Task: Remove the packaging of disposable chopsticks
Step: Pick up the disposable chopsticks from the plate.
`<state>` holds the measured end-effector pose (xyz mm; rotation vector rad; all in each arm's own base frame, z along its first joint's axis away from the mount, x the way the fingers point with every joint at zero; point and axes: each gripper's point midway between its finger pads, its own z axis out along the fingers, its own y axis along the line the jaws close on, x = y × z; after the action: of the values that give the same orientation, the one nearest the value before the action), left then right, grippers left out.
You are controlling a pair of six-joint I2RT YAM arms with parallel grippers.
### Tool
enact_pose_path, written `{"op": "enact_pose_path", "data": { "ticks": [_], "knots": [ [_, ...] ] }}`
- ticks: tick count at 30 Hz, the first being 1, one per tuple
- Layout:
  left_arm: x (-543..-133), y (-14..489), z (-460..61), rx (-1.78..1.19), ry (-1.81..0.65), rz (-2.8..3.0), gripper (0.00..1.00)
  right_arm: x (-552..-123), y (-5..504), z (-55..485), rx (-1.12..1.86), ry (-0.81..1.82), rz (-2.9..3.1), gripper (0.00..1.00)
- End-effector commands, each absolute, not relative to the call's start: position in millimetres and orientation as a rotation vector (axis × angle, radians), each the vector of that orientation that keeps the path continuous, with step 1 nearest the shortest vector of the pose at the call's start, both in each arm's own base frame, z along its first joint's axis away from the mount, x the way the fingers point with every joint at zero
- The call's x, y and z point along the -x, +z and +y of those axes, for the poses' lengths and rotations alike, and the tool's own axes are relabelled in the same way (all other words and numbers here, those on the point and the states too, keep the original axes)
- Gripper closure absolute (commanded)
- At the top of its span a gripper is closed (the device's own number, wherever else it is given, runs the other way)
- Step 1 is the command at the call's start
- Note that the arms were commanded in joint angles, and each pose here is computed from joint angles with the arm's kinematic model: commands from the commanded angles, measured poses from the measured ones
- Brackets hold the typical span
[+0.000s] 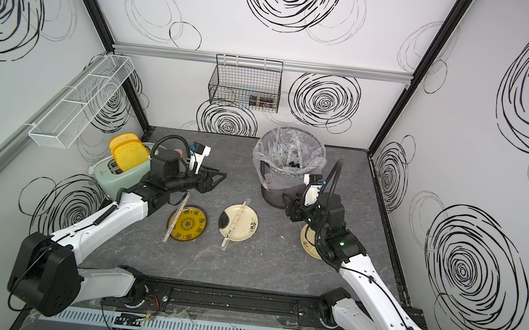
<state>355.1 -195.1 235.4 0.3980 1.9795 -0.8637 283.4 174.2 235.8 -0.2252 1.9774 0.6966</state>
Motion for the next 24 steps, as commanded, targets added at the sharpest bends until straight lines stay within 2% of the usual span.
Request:
{"op": "enact_pose_path", "data": {
  "ticks": [1, 8, 15, 18, 24],
  "knots": [
    [-361.9, 243.7, -176.0, -0.323, -0.795, 1.964, 0.49, -285.1, 245.7, 190.4, 0.303, 0.736, 1.927, 0.41],
    [-358.3, 213.3, -132.1, -0.131, -0.681, 2.11, 0.47, -284.7, 245.7, 218.7, 0.387, 0.787, 1.91, 0.41],
    [-346.0, 176.6, -109.1, -0.062, -0.506, 2.316, 0.46, -279.2, 228.3, 239.3, 0.481, 0.815, 1.939, 0.41],
    [-333.4, 170.0, -133.2, -0.143, -0.537, 2.366, 0.46, -273.4, 223.2, 243.3, 0.498, 0.83, 1.945, 0.41],
    [-306.8, 154.8, -220.7, -0.469, -0.645, 2.347, 0.4, -270.5, 211.6, 232.9, 0.447, 0.804, 1.957, 0.4]
  ]
}}
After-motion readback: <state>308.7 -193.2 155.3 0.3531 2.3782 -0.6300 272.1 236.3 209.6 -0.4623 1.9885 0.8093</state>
